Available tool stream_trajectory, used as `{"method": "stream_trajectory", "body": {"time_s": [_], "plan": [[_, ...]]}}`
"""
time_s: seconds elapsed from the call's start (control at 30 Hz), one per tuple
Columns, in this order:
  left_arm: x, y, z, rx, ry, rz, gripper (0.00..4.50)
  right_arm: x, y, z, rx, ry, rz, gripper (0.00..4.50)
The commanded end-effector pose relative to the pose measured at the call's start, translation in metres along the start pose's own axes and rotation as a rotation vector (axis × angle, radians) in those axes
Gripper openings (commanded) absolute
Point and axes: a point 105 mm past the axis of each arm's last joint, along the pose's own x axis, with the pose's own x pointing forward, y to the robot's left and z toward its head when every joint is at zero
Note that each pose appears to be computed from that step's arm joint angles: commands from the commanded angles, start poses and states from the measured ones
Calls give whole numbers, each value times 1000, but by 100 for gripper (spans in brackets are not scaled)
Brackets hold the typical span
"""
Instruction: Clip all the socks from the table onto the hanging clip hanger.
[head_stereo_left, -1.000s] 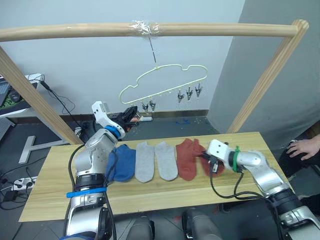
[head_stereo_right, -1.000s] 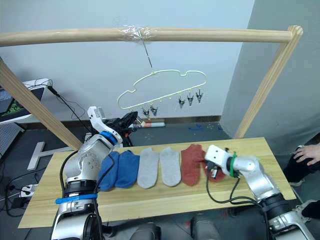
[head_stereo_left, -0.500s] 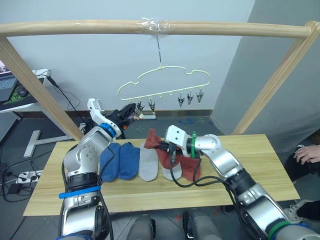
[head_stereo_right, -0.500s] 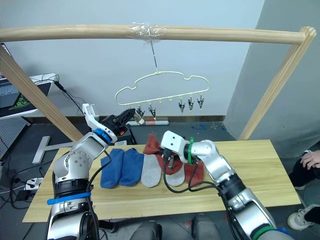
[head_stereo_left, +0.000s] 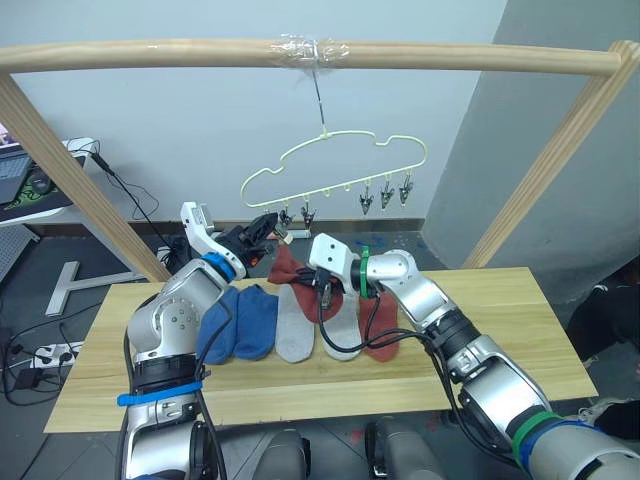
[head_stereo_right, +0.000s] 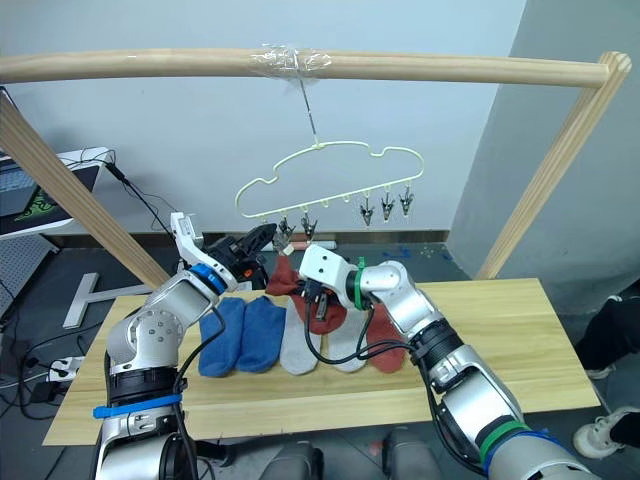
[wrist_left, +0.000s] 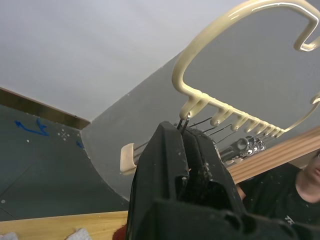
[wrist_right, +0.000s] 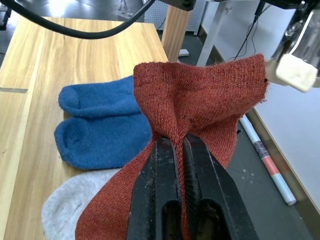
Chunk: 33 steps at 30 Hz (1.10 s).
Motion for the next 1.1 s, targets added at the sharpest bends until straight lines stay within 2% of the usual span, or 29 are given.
{"method": "stream_trajectory", "body": {"time_s": [0.03, 0.53, 0.6, 0.63, 0.93, 1.0, 1.03, 1.1], "plan": [[-2, -6, 3, 17, -2, -23, 0, -3, -13, 18, -44, -50, -35, 3], [0, -8, 5, 42, -6, -44, 0, -9, -25, 16, -50, -42, -72, 3], [-1, -9, 7, 36, -18, -52, 59, -9, -25, 16, -50, -43, -75, 0], [-1, -10, 7, 34, -18, -57, 74, -9, -25, 17, -49, -45, -74, 0], [-5, -8, 8, 27, -25, -49, 367, -1, -12, 22, -26, -82, -46, 0], [-10, -5, 9, 31, -26, -33, 426, 4, -7, 32, 11, -127, -38, 0], [-13, -3, 9, 34, -26, -24, 447, 5, -5, 37, 32, -151, -34, 0], [-24, 5, 11, 53, -23, 13, 447, 10, -1, 52, 175, -233, -22, 0]]}}
